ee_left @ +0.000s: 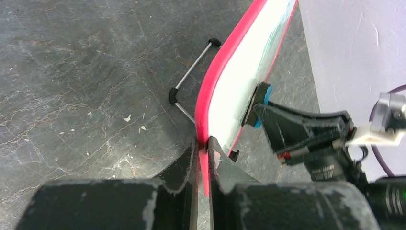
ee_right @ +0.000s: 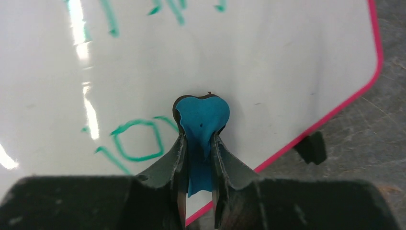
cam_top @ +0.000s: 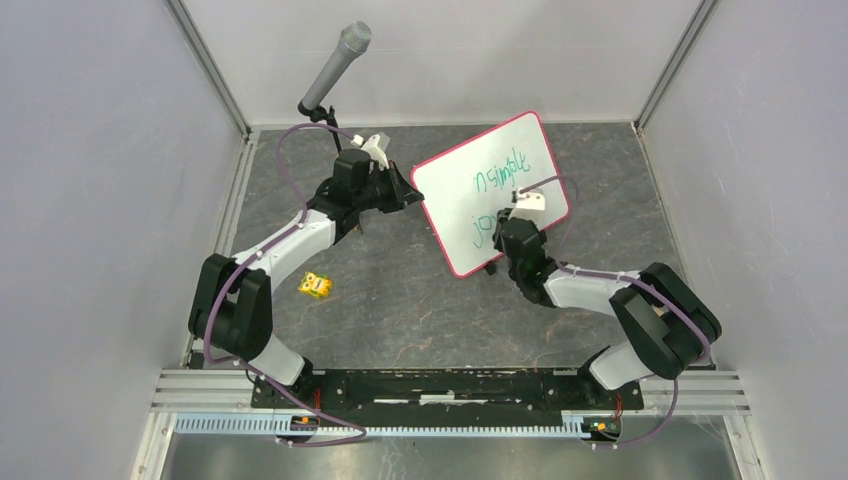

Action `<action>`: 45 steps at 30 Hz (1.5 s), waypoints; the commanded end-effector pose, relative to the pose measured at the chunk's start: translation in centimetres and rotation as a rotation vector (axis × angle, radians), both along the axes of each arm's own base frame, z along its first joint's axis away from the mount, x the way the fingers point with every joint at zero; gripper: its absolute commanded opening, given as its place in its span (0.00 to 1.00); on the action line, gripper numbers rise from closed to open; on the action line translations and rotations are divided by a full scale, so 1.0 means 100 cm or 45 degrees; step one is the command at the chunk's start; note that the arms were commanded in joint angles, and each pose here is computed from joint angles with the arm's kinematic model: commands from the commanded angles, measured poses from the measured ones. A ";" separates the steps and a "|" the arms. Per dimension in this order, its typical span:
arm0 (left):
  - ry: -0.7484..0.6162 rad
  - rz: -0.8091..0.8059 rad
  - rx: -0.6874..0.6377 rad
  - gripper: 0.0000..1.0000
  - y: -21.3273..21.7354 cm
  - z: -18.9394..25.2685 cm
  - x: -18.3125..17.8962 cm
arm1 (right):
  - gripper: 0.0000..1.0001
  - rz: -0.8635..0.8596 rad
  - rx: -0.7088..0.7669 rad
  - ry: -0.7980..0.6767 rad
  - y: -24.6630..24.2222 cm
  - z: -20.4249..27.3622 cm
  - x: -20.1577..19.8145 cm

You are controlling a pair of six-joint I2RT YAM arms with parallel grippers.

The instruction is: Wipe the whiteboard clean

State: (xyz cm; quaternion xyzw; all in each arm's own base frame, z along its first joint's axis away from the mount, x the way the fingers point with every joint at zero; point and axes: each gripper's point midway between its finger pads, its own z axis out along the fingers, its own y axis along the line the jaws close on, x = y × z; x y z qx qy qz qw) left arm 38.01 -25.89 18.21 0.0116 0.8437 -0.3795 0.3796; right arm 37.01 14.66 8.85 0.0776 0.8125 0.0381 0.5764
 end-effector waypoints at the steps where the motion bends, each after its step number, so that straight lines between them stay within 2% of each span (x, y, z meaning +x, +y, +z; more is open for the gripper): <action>1: -0.132 -0.067 -0.055 0.06 -0.011 0.039 0.000 | 0.17 0.300 0.006 -0.107 0.074 0.028 -0.010; 4: -0.132 -0.068 -0.054 0.06 -0.011 0.039 0.000 | 0.17 0.419 0.007 -0.159 0.101 0.037 -0.014; 7: -0.136 -0.070 -0.057 0.06 -0.011 0.040 -0.001 | 0.17 0.423 -0.011 -0.176 0.100 0.039 -0.015; 11: -0.138 -0.069 -0.060 0.06 -0.011 0.042 -0.001 | 0.18 0.261 -0.044 -0.185 0.064 0.038 -0.013; 17: -0.143 -0.069 -0.062 0.06 -0.011 0.044 -0.002 | 0.18 -0.006 0.120 0.004 -0.006 -0.008 -0.004; 22: -0.145 -0.068 -0.062 0.06 -0.011 0.044 -0.003 | 0.17 -0.073 0.137 0.086 -0.027 -0.023 -0.003; 28: -0.140 -0.068 -0.063 0.06 -0.011 0.043 -0.002 | 0.18 0.118 0.069 -0.021 0.007 0.002 -0.001; 33: -0.134 -0.070 -0.064 0.06 -0.012 0.041 -0.002 | 0.18 0.372 -0.107 -0.168 0.073 0.038 -0.008; 38: -0.136 -0.067 -0.063 0.06 -0.011 0.041 -0.001 | 0.18 0.631 -0.121 -0.248 0.136 0.052 -0.023; 41: -0.136 -0.067 -0.060 0.06 -0.011 0.040 -0.002 | 0.18 0.664 -0.090 -0.266 0.146 0.055 -0.027; 45: -0.140 -0.066 -0.057 0.06 -0.011 0.041 -0.001 | 0.18 0.500 -0.107 -0.260 0.119 0.052 -0.022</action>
